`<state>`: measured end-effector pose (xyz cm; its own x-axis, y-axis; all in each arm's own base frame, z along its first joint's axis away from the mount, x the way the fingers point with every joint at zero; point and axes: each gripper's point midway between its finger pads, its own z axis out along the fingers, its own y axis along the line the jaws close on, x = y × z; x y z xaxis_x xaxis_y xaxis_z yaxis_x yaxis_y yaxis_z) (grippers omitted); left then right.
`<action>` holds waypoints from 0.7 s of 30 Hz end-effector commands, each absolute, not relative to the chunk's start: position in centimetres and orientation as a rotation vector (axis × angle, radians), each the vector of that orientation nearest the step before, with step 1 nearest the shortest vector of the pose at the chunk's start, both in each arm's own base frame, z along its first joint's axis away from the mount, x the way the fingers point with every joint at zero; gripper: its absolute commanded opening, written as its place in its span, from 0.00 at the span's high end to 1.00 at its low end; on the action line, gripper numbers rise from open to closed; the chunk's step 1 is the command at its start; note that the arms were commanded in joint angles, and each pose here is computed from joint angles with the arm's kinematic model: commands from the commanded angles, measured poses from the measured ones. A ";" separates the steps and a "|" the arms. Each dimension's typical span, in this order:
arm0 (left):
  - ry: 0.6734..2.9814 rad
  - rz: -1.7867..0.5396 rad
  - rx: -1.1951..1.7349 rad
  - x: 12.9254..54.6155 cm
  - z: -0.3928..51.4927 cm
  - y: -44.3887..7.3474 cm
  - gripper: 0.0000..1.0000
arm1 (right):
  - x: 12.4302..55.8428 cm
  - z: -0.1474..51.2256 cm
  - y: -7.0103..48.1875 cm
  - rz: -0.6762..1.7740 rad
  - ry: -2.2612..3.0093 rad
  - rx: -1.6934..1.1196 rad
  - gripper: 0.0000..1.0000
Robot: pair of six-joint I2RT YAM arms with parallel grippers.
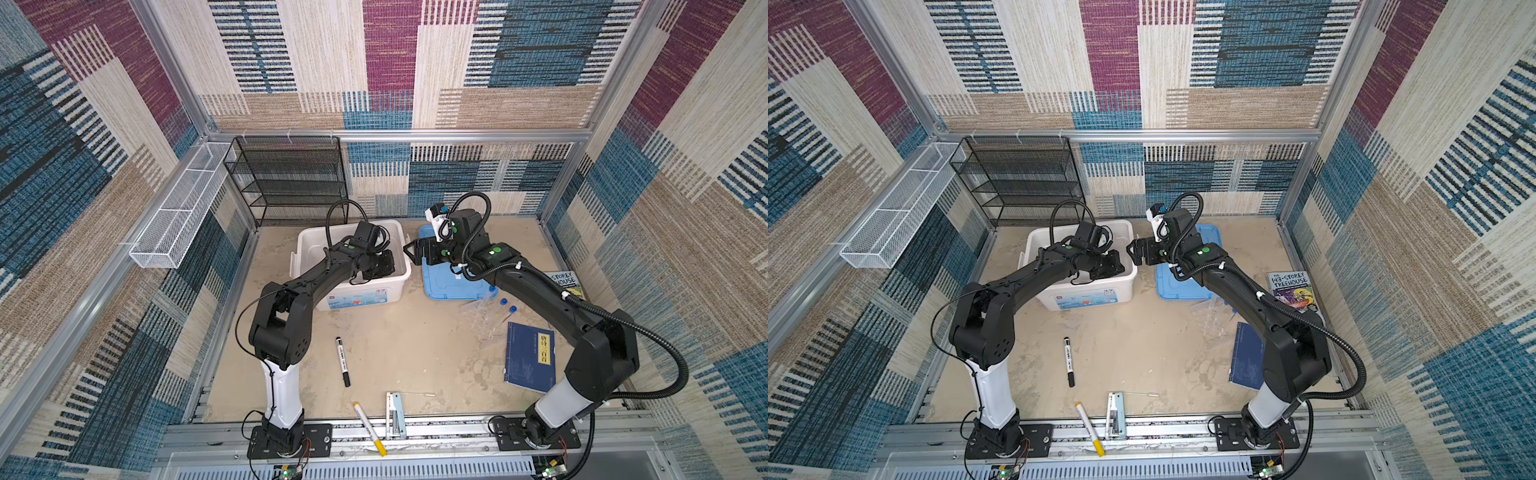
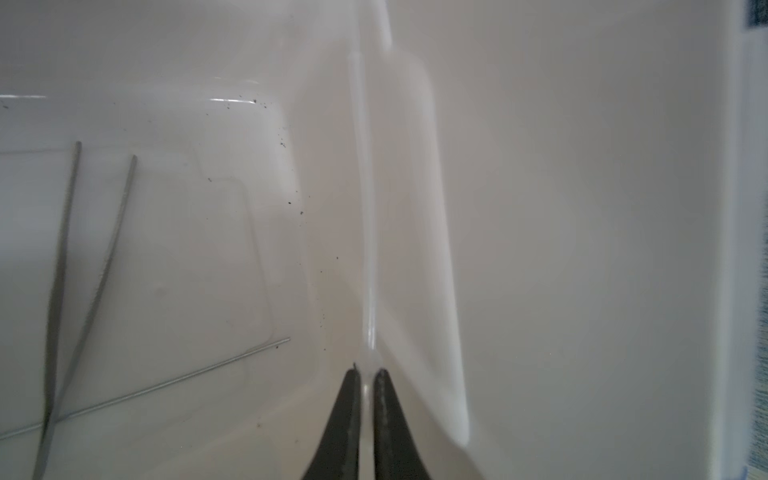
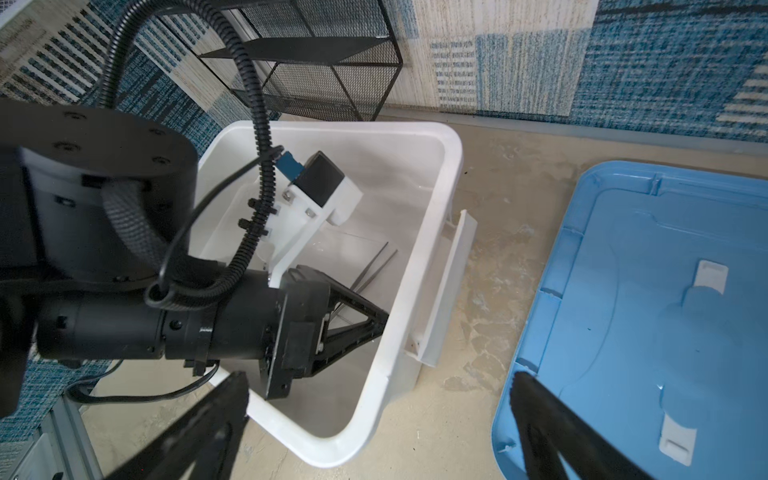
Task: Organize the chemistry lab equipment
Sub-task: 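Lower the pipette into the bin and open the left gripper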
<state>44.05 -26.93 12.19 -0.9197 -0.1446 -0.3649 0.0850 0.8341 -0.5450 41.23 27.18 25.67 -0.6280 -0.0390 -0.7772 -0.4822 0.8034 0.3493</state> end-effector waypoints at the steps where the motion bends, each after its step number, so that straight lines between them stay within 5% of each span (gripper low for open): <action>1: 2.599 -0.871 -0.054 44.6 12.5 -27.9 0.89 | 41.8 25.6 27.1 0.658 2.163 -0.387 0.00; 21: 2.699 -0.805 -0.073 45.2 7.3 -27.8 0.84 | 41.9 23.2 27.6 0.675 2.213 -0.399 0.00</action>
